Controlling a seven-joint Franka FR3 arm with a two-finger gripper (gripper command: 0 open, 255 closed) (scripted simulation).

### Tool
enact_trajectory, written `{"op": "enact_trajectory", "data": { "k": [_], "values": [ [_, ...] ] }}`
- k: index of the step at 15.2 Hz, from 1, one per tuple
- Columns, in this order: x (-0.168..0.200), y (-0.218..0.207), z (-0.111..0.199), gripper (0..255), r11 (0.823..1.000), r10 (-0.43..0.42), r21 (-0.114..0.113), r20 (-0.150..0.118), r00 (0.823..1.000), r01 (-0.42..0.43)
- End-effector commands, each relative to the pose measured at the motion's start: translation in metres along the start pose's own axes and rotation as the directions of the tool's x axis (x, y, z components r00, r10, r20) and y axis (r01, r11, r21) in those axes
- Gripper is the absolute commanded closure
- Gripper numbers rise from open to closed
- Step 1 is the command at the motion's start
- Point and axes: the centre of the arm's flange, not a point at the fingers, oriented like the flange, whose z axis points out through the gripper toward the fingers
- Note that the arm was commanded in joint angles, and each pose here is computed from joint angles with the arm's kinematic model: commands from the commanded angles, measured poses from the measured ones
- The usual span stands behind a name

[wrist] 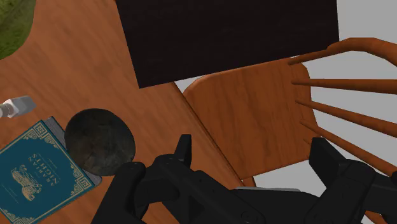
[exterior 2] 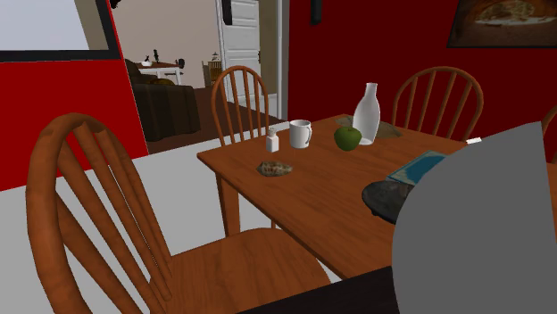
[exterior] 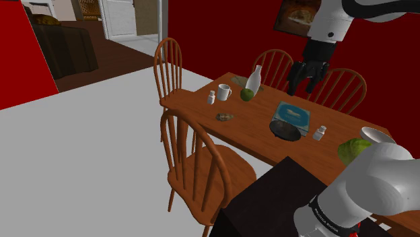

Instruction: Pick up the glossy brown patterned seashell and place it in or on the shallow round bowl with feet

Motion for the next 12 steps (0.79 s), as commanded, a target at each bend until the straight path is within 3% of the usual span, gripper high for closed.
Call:
{"op": "enact_trajectory", "data": {
  "k": [1, 6, 12],
  "values": [
    [0.0, 0.0, 0.0, 0, 1.0, 0.0, 0.0, 0.0, 1.0, 0.0],
    [0.034, 0.02, 0.047, 0, 0.994, -0.113, -0.01, -0.042, 0.993, 0.113],
    [0.081, 0.039, 0.102, 0, 0.969, -0.247, -0.029, -0.09, 0.965, 0.245]
  ]
}}
